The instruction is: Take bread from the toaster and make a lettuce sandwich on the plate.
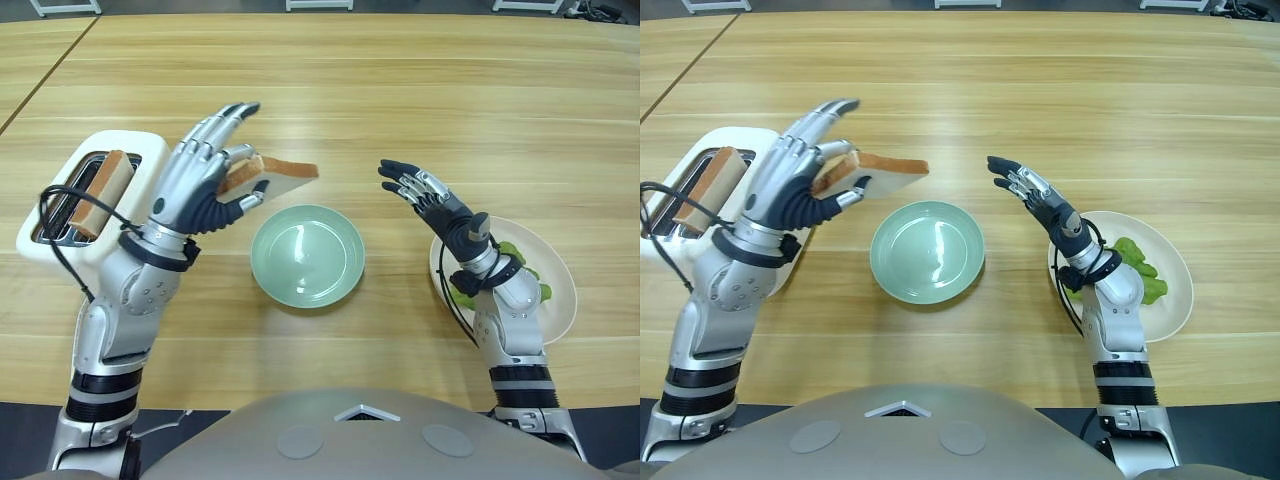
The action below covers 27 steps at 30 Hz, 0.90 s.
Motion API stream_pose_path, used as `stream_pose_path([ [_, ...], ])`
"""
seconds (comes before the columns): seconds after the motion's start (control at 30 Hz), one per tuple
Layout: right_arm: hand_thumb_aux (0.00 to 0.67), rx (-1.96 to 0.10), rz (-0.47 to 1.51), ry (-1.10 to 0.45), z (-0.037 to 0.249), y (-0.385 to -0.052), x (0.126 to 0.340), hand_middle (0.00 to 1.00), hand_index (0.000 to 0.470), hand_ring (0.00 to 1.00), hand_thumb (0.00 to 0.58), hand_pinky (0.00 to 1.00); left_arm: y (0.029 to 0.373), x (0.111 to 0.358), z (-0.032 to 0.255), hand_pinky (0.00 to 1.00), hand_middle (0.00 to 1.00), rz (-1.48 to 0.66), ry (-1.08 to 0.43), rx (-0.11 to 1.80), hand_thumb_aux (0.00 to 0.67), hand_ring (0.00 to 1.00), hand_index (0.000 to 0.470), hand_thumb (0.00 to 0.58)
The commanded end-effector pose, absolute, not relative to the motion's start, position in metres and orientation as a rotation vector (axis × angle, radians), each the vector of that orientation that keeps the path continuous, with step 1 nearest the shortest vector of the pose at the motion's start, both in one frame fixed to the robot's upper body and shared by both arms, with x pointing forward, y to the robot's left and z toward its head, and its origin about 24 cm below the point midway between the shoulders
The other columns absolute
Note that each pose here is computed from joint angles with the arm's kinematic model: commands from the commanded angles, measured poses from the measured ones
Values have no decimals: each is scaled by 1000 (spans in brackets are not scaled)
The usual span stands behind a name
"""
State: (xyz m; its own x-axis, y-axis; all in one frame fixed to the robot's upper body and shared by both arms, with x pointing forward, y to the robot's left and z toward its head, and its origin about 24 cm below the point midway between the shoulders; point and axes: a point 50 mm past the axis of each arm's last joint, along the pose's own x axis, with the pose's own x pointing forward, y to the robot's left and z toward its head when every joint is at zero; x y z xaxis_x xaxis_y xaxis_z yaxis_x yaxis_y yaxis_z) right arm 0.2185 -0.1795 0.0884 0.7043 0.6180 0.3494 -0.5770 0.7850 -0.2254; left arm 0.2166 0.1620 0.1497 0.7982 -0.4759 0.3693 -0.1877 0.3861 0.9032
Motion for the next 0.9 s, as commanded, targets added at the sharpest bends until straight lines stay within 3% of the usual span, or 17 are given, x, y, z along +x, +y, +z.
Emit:
stream_pose_path([
  [0.03, 0, -103, 667, -425, 88, -179, 221, 0, 0, 0, 0, 0, 135, 226, 118, 0, 0, -319, -670, 1383, 670, 0, 470, 580],
  [0.23, 0, -102, 671, -426, 87, -178, 223, 0, 0, 0, 0, 0, 109, 224, 78, 0, 0, -461, -647, 1482, 670, 0, 470, 580],
  [0.6, 0, -102, 684, -429, 88, -176, 222, 0, 0, 0, 0, 0, 100, 209, 60, 0, 0, -500, -611, 1522, 670, 0, 470, 580],
  [0.63, 0, -102, 685, -429, 89, -176, 221, 0, 0, 0, 0, 0, 100, 207, 59, 0, 0, -500, -599, 1529, 389, 0, 273, 478],
  [0.67, 0, -102, 686, -430, 89, -176, 221, 0, 0, 0, 0, 0, 101, 206, 58, 0, 0, -495, -588, 1534, 336, 0, 236, 436],
  [0.7, 0, -102, 687, -430, 89, -176, 221, 0, 0, 0, 0, 0, 102, 204, 59, 0, 0, -491, -578, 1538, 8, 0, 6, 14],
  [0.9, 0, -220, 680, -444, 111, -191, 221, 0, 0, 0, 0, 0, 113, 180, 67, 0, 0, -432, -456, 1507, 0, 0, 0, 0],
])
